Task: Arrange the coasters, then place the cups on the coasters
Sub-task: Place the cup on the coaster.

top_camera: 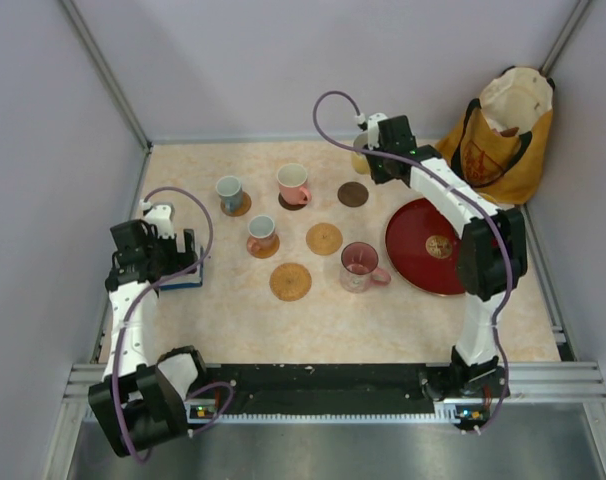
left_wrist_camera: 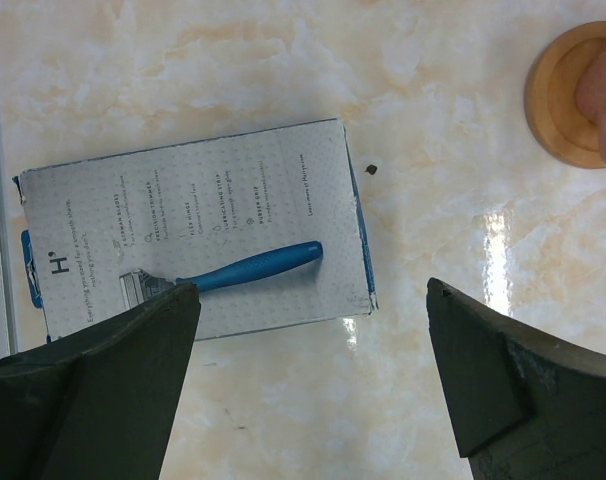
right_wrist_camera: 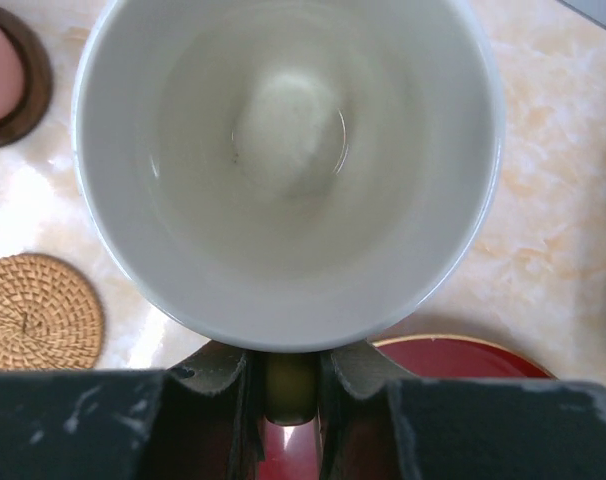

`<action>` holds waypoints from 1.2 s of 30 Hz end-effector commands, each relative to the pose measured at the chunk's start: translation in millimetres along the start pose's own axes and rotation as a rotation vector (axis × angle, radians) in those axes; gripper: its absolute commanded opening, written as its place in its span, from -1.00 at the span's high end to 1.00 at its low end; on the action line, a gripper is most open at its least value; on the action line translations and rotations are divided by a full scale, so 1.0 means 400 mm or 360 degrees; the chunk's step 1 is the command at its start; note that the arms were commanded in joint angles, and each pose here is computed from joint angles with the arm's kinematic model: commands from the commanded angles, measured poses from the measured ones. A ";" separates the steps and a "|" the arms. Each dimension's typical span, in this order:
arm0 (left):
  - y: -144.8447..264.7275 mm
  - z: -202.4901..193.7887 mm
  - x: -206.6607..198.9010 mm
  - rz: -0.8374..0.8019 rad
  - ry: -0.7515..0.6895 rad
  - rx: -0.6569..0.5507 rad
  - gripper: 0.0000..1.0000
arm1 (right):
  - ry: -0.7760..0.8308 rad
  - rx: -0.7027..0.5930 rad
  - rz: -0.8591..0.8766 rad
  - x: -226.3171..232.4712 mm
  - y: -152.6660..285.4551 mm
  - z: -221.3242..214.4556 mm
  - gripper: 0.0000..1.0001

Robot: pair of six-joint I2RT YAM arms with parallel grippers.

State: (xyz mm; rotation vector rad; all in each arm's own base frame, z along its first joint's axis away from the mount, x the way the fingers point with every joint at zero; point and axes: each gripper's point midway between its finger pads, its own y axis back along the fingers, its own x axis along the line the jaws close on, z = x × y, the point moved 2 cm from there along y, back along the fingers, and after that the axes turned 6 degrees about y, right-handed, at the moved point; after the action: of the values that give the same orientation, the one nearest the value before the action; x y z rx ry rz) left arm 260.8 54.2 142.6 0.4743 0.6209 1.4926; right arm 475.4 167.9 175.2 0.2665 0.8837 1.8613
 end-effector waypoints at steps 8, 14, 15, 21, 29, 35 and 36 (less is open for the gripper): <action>-0.022 0.033 0.031 0.0074 -0.0005 -0.0037 -0.97 | 0.0050 -0.0221 0.0071 0.048 -0.045 0.122 1.00; -0.016 0.035 0.032 0.0084 -0.0008 -0.0041 -0.96 | 0.0064 -0.0182 0.0141 0.071 -0.074 0.102 1.00; -0.015 0.033 0.032 0.0086 -0.0008 -0.0038 -0.96 | 0.0065 -0.0172 0.0142 0.070 -0.078 0.099 1.00; -0.016 0.033 0.036 0.0099 -0.0010 -0.0036 -0.96 | 0.0068 -0.0131 0.0148 0.076 -0.108 0.084 1.00; -0.021 0.030 0.038 0.0100 -0.0007 -0.0026 -0.95 | 0.0046 -0.0093 0.0163 0.081 -0.121 0.064 1.00; -0.025 0.027 0.038 0.0096 -0.0007 -0.0017 -0.95 | 0.0032 -0.0075 0.0184 0.083 -0.122 0.054 1.00; -0.025 0.027 0.038 0.0096 -0.0007 -0.0017 -0.95 | 0.0031 -0.0068 0.0187 0.082 -0.122 0.050 1.00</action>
State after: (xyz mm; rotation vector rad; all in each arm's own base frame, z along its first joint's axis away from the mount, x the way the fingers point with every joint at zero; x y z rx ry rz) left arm 263.7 63.3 129.6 0.5163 0.6598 1.5272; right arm 484.3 201.7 106.1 0.3729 1.0062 1.9400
